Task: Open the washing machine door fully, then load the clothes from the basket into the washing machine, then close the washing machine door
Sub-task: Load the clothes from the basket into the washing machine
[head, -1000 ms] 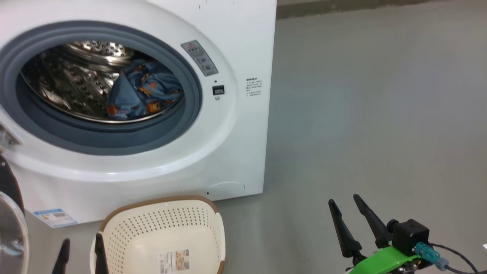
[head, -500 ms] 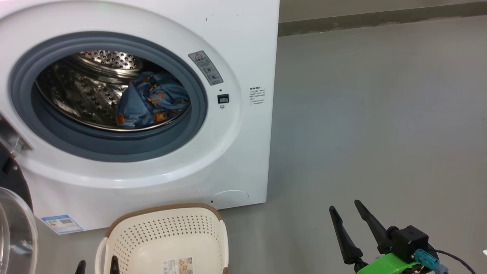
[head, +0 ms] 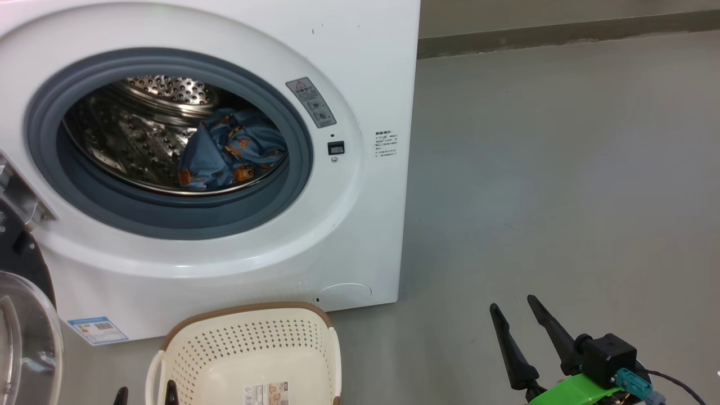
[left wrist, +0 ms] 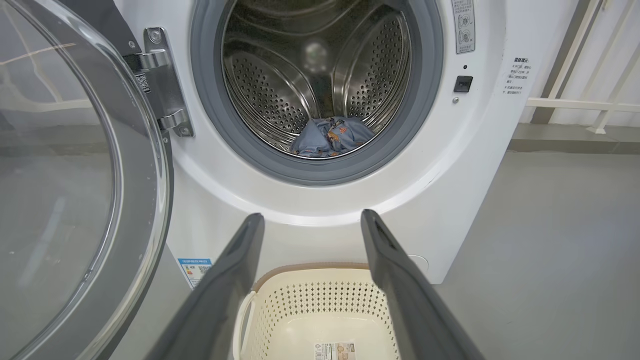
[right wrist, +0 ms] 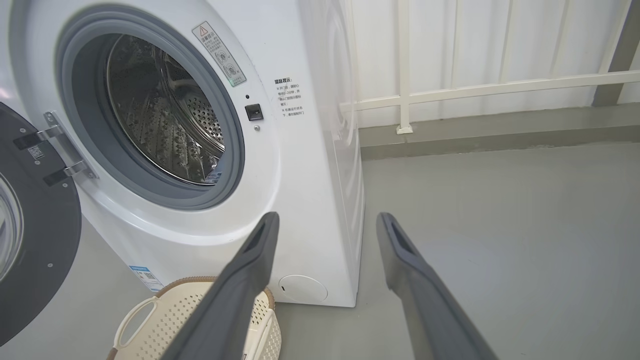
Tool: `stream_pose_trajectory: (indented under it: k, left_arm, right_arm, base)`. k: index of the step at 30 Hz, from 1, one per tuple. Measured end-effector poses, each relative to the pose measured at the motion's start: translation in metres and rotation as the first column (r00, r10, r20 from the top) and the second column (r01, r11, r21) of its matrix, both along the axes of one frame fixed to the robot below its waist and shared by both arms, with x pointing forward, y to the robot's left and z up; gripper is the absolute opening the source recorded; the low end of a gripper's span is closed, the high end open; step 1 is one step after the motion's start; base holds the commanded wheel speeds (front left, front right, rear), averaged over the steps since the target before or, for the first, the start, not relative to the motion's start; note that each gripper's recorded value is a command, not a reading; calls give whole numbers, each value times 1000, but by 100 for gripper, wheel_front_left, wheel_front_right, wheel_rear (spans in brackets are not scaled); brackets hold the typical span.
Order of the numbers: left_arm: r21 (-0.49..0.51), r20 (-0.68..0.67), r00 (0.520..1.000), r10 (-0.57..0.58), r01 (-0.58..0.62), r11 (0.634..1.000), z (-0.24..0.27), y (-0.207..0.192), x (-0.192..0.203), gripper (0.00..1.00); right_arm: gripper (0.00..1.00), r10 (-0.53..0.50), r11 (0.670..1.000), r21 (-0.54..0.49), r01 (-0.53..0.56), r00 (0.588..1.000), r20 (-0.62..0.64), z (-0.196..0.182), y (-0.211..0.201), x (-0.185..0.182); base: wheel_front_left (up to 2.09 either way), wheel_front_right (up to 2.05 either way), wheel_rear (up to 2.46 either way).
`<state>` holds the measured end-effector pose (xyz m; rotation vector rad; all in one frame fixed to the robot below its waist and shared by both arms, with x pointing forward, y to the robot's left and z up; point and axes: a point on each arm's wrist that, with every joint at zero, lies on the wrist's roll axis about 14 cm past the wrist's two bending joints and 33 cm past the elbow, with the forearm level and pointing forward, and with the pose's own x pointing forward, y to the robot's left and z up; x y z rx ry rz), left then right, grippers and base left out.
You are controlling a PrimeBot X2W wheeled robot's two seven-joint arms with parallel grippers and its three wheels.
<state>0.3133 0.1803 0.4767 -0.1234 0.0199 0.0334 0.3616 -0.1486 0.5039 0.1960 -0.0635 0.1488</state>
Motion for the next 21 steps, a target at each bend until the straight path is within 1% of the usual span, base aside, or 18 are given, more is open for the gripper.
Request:
stream_pose_trajectory:
  k: [21]
  left_arm:
    - [5, 9, 1000, 6, -6, 1000, 3, 0, 0, 100]
  right_arm:
    - [100, -2, 1000, 3, 2, 1000, -6, -2, 0, -1]
  base:
    - [0, 0, 0]
